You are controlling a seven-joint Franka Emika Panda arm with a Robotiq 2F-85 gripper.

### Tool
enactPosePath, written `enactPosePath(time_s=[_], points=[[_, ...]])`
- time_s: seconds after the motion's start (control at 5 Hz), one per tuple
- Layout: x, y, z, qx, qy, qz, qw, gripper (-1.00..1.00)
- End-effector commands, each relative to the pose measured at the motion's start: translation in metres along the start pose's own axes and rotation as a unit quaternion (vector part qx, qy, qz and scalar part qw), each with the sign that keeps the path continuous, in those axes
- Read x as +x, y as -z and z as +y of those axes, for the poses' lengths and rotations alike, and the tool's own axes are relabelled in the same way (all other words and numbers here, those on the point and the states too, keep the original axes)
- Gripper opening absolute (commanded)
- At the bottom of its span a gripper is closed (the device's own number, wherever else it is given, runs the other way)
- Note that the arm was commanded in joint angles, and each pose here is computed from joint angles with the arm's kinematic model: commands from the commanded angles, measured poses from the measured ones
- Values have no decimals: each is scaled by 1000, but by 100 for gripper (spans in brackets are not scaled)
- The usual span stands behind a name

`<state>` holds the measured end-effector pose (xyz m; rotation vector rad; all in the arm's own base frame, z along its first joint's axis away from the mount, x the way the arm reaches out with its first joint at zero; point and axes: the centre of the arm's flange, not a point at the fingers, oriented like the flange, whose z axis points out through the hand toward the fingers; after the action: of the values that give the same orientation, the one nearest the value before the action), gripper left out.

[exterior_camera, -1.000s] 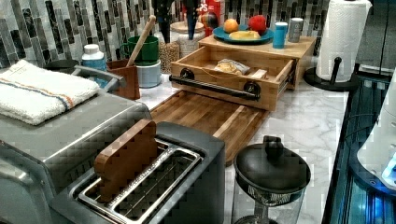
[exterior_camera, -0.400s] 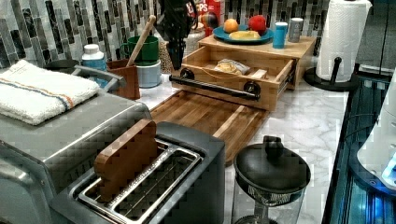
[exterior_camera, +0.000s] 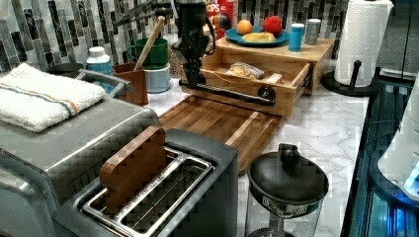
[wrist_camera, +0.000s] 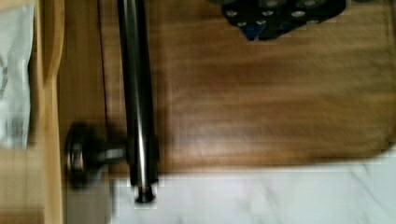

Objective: Close the drawer.

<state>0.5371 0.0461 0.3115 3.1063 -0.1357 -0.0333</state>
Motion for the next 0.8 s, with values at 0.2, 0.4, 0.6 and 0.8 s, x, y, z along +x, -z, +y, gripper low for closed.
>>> enactPosePath(time_s=[0.2, 0.4, 0.6, 0.8], points=[[-13, -50, 24, 13, 41, -14, 999, -100], [-11, -46, 38, 1, 57, -4, 998, -100], [-11, -43, 60, 3, 70, -7, 998, -100], [-6, -51, 89, -2, 90, -1, 996, -100]])
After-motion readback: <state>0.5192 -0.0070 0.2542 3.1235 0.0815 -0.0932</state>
